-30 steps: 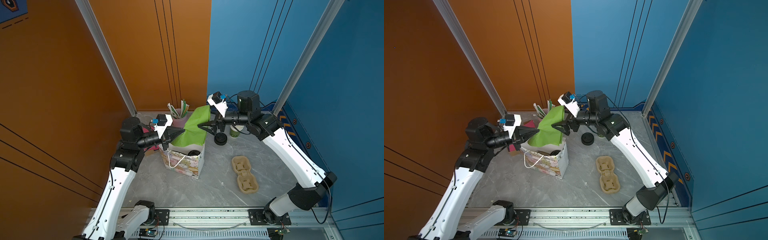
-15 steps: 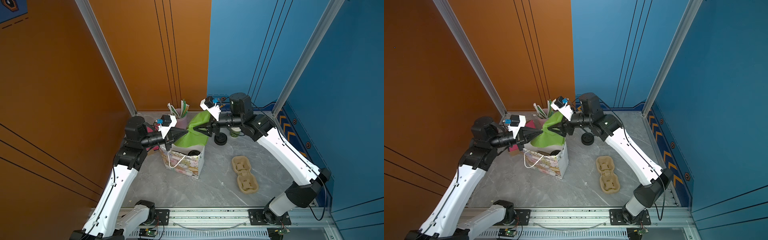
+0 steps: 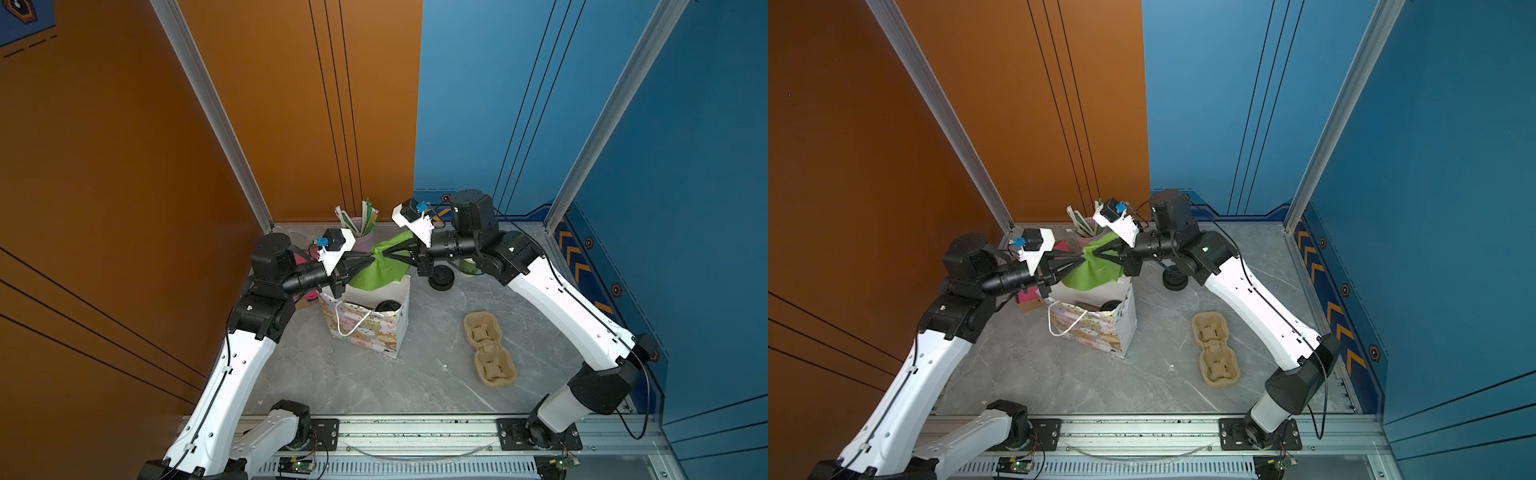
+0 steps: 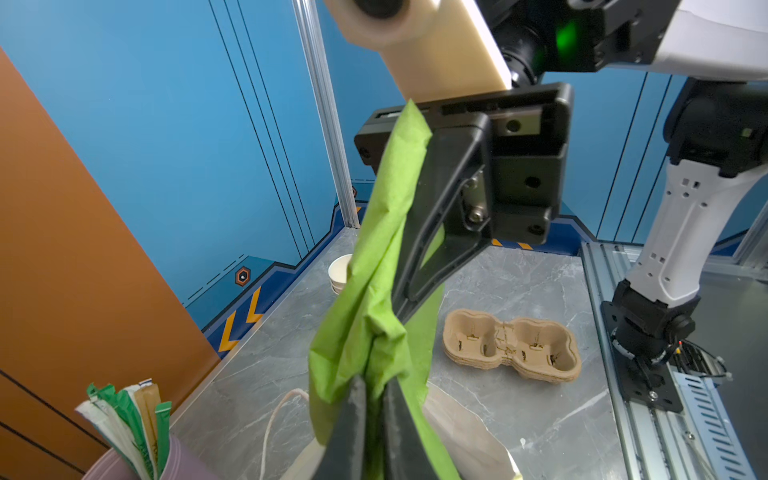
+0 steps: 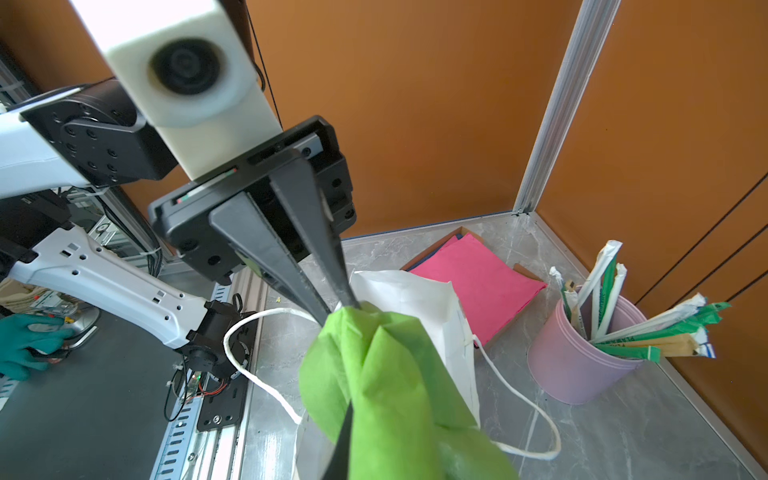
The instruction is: Pack the takeout coffee
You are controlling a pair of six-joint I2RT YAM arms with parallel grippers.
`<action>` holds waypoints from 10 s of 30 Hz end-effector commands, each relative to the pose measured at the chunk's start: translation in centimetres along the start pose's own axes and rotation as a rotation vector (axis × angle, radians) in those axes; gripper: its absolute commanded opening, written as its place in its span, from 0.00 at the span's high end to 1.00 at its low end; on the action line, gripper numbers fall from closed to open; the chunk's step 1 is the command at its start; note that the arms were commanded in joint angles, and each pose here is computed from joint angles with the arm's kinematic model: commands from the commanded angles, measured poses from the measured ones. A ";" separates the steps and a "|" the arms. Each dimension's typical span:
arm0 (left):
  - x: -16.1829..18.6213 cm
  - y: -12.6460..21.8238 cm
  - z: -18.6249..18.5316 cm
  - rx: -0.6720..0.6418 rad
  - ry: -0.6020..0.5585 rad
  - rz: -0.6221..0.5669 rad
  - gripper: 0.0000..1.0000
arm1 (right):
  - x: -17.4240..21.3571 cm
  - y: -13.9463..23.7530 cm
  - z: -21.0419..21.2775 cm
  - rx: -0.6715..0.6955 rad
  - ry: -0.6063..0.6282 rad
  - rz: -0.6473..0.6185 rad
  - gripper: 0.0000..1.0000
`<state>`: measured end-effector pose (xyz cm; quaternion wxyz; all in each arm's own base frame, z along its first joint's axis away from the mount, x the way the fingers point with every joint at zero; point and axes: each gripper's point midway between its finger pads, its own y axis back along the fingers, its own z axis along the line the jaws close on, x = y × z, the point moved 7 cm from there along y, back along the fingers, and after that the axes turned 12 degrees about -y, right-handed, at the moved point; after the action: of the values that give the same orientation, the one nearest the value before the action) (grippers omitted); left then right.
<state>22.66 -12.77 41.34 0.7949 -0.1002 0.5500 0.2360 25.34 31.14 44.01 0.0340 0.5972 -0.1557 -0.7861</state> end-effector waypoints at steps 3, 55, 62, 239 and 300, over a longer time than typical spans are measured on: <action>1.3 0.8 0.2 -0.142 -0.014 0.084 0.59 | -0.2 -0.7 0.7 0.074 0.033 0.010 1.00; 3.0 7.2 -0.6 -0.667 -0.034 0.118 0.02 | -1.9 -1.4 1.5 0.466 -0.029 -0.021 1.00; 3.3 7.7 -0.8 -0.702 -0.035 0.120 0.02 | -0.9 -2.3 1.1 0.557 -0.007 0.018 1.00; 9.1 -0.9 1.5 -0.408 0.453 0.801 0.76 | 6.3 6.8 -1.6 0.689 -0.405 -0.090 0.05; 29.9 10.5 2.3 -1.414 0.437 0.541 0.02 | 33.4 19.4 -18.2 1.401 -0.449 -0.164 0.00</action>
<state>27.42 5.15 14.67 0.2968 -0.4777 0.4595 0.6875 29.78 1.10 13.87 -0.4274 0.2721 -0.5949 -0.6239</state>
